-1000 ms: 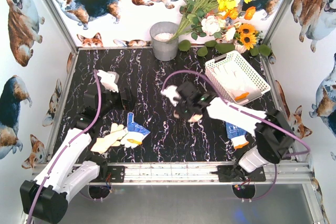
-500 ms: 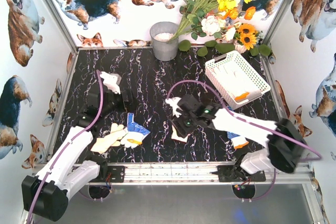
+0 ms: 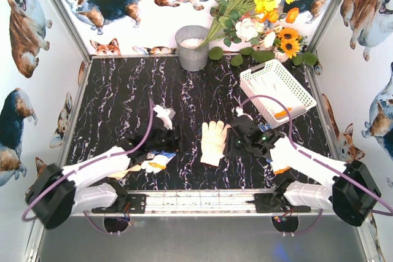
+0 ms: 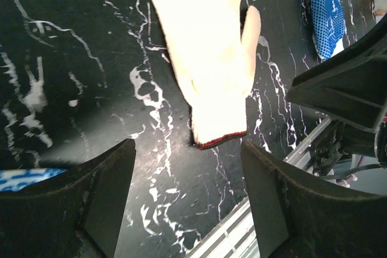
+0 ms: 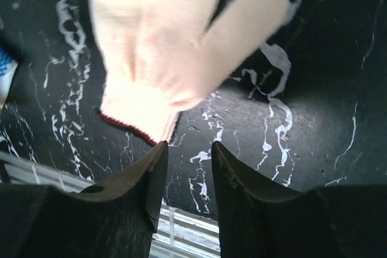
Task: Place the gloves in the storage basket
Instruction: Turn over the glove at the center of the board, then adjust the glove at the center of the board.
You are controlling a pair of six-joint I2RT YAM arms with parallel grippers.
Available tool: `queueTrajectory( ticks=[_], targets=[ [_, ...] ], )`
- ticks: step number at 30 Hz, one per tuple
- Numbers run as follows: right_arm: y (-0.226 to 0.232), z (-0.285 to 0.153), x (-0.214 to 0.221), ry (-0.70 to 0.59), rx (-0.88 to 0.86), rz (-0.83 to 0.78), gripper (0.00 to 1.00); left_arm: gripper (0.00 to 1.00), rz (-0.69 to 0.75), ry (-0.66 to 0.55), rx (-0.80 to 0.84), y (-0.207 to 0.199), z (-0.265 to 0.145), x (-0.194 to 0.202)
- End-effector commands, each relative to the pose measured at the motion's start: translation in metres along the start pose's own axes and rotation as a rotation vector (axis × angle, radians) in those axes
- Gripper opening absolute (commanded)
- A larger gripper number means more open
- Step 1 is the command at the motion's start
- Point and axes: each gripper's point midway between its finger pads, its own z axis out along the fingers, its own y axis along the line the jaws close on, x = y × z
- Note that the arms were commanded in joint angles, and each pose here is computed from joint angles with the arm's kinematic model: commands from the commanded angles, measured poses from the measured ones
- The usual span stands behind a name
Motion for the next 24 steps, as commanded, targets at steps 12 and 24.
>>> queueTrajectory(
  ticks=[12,24],
  targets=[
    [-0.005,0.03,-0.038,-0.128,-0.015,0.274,0.24,0.34,0.007,0.134,0.203,-0.067,0.074,0.027],
    [-0.011,0.062,-0.032,-0.044,-0.004,0.248,0.21,0.27,0.051,0.318,0.215,-0.055,0.097,0.068]
  ],
)
